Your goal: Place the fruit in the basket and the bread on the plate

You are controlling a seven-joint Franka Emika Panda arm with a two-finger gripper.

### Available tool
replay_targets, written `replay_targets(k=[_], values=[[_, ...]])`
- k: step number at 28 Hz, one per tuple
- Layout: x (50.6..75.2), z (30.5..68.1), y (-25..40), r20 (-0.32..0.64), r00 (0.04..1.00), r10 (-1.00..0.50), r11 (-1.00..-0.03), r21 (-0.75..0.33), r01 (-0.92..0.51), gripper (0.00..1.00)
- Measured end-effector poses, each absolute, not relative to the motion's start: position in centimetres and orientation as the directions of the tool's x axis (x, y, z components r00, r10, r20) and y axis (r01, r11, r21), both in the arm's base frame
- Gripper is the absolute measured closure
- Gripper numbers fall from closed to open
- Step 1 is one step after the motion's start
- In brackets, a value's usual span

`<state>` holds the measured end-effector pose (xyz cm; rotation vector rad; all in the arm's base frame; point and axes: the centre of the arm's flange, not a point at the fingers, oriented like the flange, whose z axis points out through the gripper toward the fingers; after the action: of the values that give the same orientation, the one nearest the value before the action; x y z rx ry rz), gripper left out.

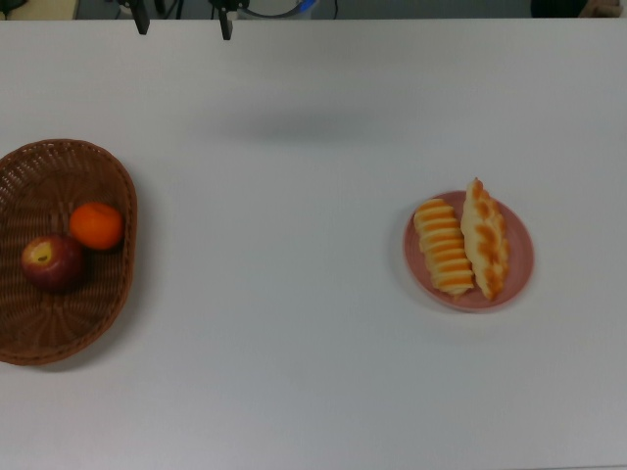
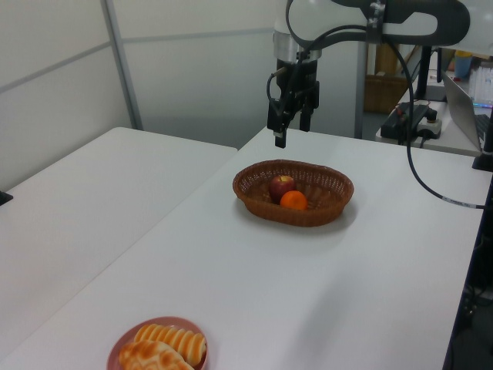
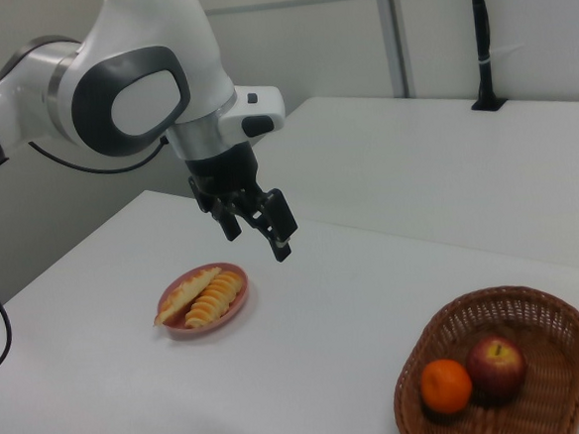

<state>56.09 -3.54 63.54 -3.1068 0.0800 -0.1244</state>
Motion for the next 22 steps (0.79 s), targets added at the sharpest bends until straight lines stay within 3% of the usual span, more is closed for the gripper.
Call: replay_targets(k=[22], values=[[56.6,62.7,-2.5,0.063,0.998,-0.029,-0.999,-0.033,-0.027,0.00]])
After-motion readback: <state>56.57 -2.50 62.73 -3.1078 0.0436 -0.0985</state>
